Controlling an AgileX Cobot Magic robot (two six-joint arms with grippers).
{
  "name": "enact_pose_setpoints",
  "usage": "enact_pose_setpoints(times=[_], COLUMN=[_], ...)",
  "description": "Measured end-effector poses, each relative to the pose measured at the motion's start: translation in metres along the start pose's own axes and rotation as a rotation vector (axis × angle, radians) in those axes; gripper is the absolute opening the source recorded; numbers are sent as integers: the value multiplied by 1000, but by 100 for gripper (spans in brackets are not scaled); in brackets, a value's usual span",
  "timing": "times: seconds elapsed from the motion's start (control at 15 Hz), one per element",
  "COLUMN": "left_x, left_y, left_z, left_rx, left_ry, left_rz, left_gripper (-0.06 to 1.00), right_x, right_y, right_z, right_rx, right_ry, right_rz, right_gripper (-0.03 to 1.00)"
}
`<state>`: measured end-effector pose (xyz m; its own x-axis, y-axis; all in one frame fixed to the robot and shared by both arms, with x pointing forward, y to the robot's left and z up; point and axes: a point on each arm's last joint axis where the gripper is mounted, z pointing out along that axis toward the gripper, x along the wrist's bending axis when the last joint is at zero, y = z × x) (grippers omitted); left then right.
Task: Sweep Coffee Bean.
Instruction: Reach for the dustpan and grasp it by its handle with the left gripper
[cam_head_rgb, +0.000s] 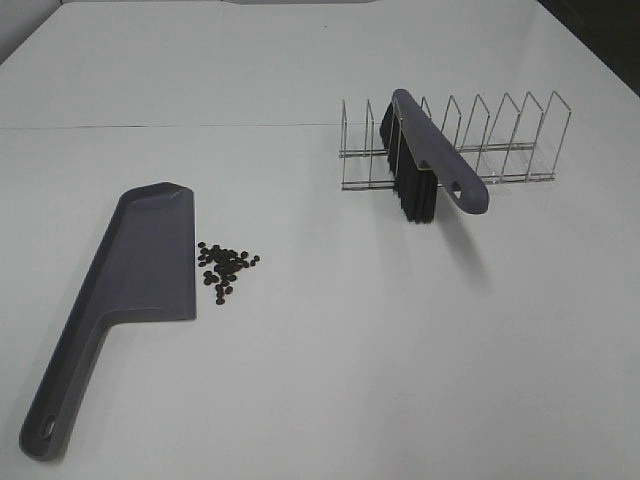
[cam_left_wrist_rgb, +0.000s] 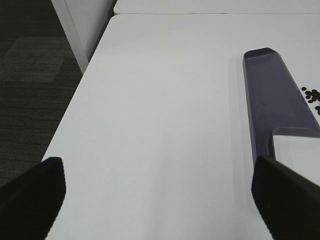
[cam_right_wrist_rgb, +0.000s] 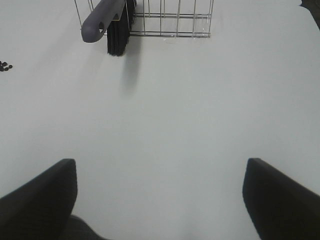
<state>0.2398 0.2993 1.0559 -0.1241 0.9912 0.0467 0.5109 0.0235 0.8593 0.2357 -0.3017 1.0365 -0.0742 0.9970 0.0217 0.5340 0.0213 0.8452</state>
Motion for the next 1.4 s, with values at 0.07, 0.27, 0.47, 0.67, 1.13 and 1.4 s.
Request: enact_pose_setpoints(times=[0.07, 0.27, 0.47, 0.67, 1.13, 1.4], left_x=[0, 0, 0, 0, 2, 4], left_y=[0, 0, 0, 0, 5, 17], left_z=[0, 0, 0, 0, 10, 42], left_rx=[0, 0, 0, 0, 72, 291], left_ry=[0, 0, 0, 0, 7, -4], left_rz=[0, 0, 0, 0, -19, -22], left_gripper=[93, 93, 93, 93, 93, 93], right_x=[0, 0, 0, 0, -1, -1], right_y=[0, 0, 0, 0, 0, 0], right_z=[0, 0, 0, 0, 0, 0], right_rx=[0, 0, 0, 0, -1, -1], right_ry=[-1, -1, -1, -1, -9, -10], right_rz=[0, 0, 0, 0, -4, -5], right_gripper=[77, 77, 77, 77, 77, 77])
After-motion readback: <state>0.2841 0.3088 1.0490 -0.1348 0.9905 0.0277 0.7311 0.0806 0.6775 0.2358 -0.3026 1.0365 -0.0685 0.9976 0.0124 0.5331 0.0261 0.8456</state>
